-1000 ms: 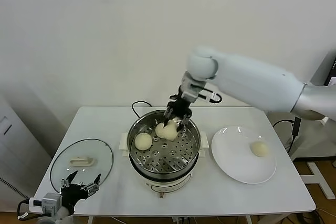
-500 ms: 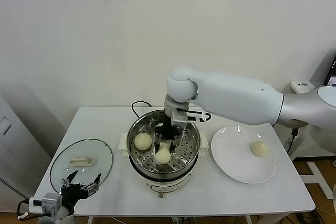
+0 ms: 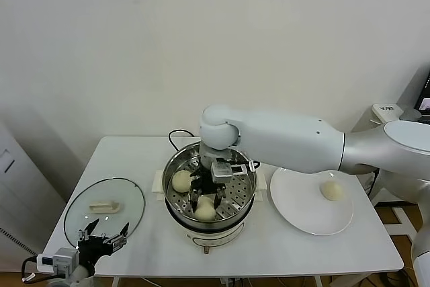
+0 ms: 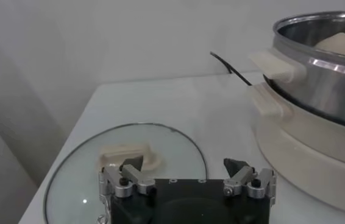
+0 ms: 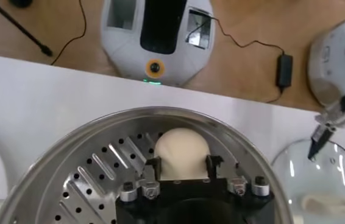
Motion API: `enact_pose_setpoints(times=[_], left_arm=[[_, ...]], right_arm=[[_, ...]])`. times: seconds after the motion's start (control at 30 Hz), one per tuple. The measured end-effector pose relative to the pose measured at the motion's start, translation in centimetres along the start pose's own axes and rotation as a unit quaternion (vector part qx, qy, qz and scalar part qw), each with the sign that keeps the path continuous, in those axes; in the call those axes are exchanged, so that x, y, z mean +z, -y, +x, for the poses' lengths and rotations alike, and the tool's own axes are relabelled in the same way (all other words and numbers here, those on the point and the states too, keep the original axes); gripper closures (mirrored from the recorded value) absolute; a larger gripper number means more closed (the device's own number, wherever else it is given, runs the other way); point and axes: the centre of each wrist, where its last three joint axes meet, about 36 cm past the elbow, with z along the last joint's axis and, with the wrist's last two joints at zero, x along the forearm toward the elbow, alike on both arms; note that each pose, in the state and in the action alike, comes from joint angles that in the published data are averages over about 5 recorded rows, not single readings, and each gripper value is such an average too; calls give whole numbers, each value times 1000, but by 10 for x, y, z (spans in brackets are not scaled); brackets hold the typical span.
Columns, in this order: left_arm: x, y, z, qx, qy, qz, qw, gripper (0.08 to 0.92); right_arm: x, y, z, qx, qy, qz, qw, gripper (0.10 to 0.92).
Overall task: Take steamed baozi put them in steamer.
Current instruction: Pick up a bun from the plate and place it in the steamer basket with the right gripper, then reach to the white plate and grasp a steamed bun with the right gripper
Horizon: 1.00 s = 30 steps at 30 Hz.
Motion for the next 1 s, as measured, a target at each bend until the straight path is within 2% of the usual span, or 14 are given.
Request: enact_pose_setpoints(times=[0.1,0.2,0.4,0.57,0.73,1.0], left_arm=[[0,0,0,0,0,0,1000,177],[0,0,0,0,0,0,1000,177],[0,-2,0,-1,1,-1,1000,177],[-1,-4,0,-1,1,-2,1000,177],[-2,-4,-1,-1,1,-3,1000,177],[-3,-5,-2,0,2,-3,1000,177]], right_arm=[[1,-2,2,-3,-7,-1,1000,260],[4,-5,9,-3,-18,-8,1000,211],[21,-28,45,10,-54,-56,997,200],[41,-75,83,27,-85,-148,985,200],[56,-144,110,44,-106,-271,956,200],[57,-272,128,60,-118,-457,880,200]])
